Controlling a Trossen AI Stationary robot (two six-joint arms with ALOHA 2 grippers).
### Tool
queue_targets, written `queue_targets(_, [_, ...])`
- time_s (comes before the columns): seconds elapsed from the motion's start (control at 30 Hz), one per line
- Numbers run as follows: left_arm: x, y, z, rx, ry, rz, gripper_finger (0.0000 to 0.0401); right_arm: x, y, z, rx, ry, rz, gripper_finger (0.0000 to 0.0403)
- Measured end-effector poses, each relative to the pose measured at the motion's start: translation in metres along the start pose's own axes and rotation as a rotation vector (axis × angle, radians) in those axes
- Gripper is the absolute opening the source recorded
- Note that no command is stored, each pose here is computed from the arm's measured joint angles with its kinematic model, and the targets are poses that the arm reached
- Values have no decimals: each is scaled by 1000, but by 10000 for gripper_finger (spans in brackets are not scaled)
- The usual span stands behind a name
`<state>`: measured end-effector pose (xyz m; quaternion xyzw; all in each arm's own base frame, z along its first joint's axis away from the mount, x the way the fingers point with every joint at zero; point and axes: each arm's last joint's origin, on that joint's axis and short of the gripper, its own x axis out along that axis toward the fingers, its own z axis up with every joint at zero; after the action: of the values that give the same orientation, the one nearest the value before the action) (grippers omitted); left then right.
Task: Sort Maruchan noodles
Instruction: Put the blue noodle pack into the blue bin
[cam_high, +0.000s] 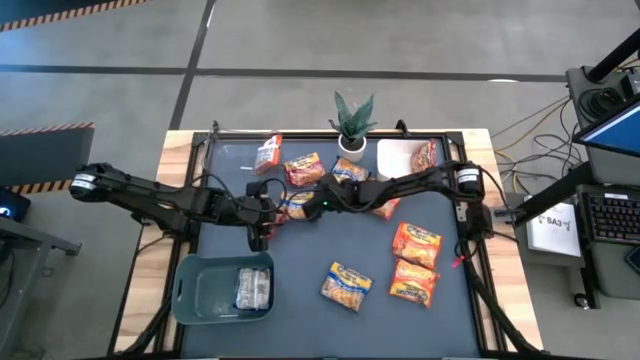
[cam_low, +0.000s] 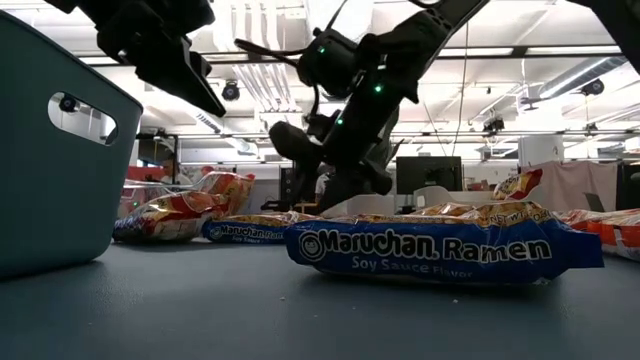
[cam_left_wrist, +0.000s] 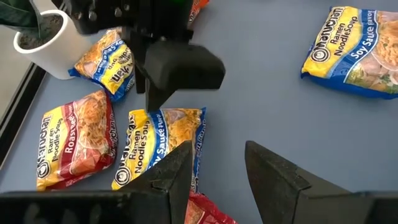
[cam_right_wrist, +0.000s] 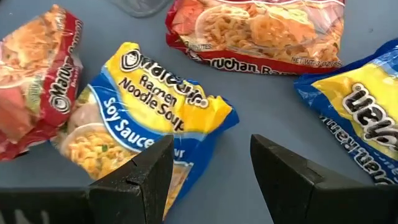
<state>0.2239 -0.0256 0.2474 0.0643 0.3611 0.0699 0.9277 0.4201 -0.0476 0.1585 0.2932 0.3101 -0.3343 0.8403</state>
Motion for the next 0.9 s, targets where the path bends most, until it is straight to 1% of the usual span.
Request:
queue_targets(0.3, [1, 0, 1, -1, -3, 2, 131, 23, 3, -5, -14, -25, 12, 200])
queue_targets(0.4, [1, 0, 1, -2, -7, 2, 131, 27, 4, -6, -9, -39, 22, 188])
queue_targets(0.5, [1, 0, 1, -3, -9, 2, 131, 27, 4, -6, -8, -40, 25, 150])
queue_targets(0.7, [1, 0, 4, 1, -41, 2, 131, 24, 6, -5, -30, -41, 36, 35])
queue_targets(0.73, [1, 0, 5, 1, -52, 1, 131, 22, 7, -5, -49, -42, 38, 22])
queue_targets(0.9, [0, -1, 15, -21, -149, 0, 131, 4, 13, -6, -129, -14, 28, 9])
